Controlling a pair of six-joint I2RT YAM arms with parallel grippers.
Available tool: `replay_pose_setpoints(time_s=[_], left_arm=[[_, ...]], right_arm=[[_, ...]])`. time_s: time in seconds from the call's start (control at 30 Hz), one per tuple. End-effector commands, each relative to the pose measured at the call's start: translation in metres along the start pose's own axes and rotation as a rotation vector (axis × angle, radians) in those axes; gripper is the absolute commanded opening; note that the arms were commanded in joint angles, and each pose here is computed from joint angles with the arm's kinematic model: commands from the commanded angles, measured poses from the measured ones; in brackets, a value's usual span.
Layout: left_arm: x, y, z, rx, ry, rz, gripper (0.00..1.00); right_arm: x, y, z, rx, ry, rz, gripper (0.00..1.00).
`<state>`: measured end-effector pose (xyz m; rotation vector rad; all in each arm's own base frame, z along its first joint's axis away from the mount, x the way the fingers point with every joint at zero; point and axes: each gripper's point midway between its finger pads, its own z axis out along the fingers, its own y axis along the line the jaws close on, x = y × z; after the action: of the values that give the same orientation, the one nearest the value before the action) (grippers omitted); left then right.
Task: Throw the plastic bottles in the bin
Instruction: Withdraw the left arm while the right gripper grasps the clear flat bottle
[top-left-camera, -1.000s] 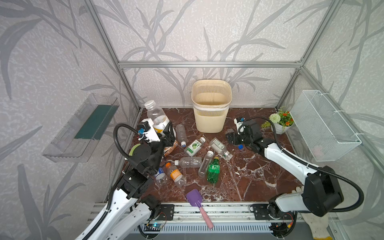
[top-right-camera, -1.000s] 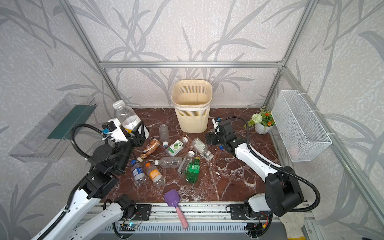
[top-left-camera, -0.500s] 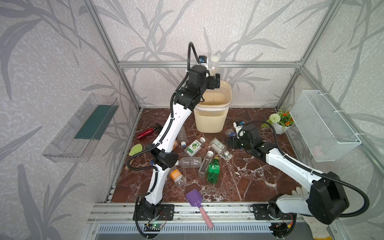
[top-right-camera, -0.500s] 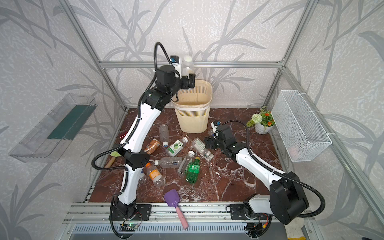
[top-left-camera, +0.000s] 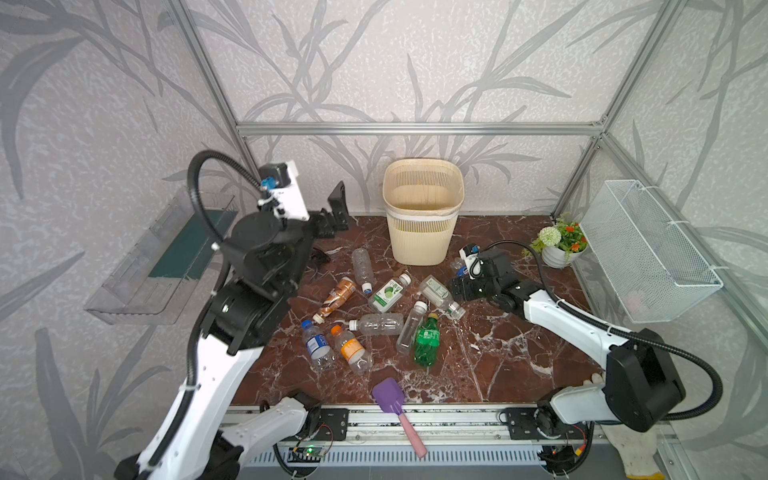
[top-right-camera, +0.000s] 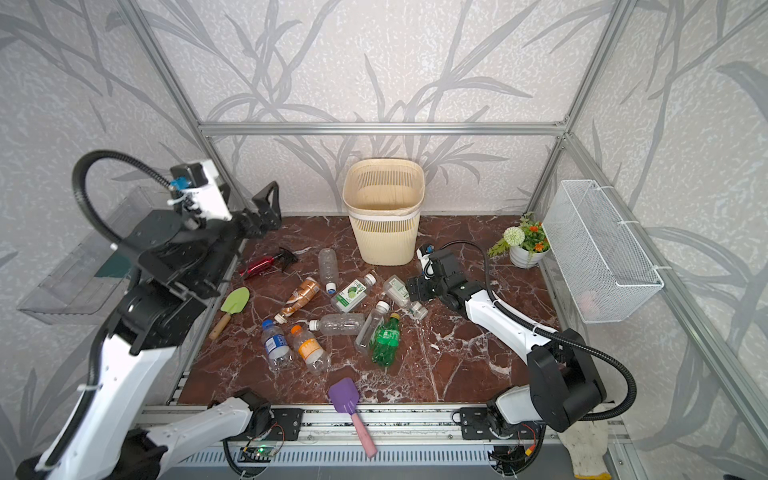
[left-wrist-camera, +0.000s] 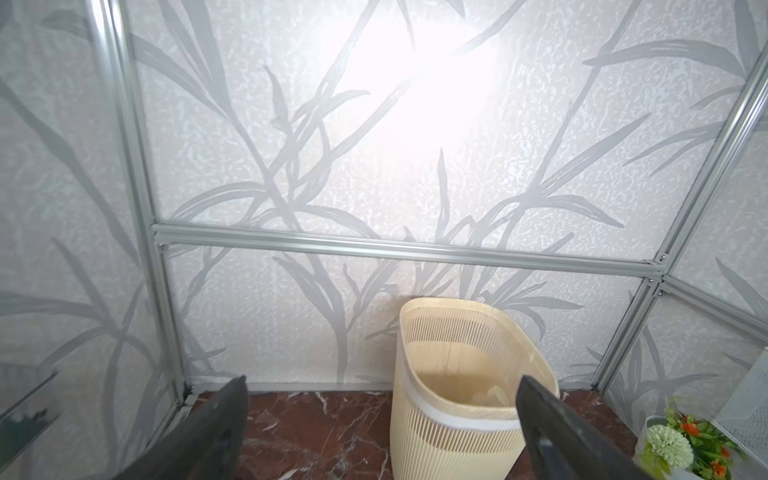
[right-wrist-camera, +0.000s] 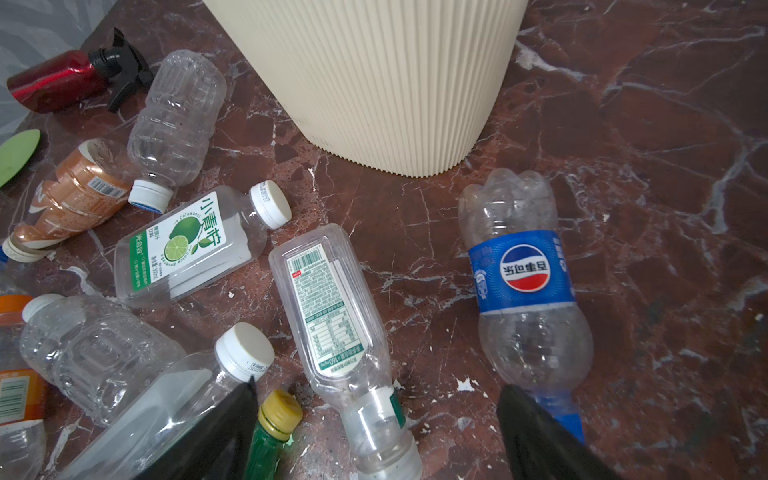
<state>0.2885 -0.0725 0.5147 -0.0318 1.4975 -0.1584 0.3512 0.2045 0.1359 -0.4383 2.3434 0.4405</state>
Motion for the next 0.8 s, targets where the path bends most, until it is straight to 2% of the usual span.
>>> replay_pose_setpoints(time_s=[0.0, 0.2, 0.33, 0.4, 0.5, 0.77], left_arm=[[0.099, 0.015, 0.02, -0.059, 0.206, 0.136, 0.99], [0.16, 0.04, 0.019, -0.094, 0.28, 0.188, 0.99], [0.198, 0.036, 0.03, -0.054, 0.347, 0.15, 0.96], [0.212, 0.029, 0.035, -0.018, 0.409, 0.126, 0.95], [0.223, 0.029, 0.038, -0.026, 0.486, 0.125, 0.94], [0.236, 0.017, 0.039, 0.026, 0.502, 0.051, 0.93]], right_arm=[[0.005, 0.011, 0.004, -0.052, 0.074, -0.094, 0.91], [0.01, 0.019, 0.024, -0.041, 0.153, -0.203, 0.9], [0.02, 0.028, 0.04, -0.01, 0.227, -0.31, 0.89], [0.022, 0.03, 0.046, -0.003, 0.254, -0.318, 0.87], [0.024, 0.032, 0.057, -0.008, 0.292, -0.296, 0.85], [0.028, 0.03, 0.082, -0.002, 0.327, -0.279, 0.79]])
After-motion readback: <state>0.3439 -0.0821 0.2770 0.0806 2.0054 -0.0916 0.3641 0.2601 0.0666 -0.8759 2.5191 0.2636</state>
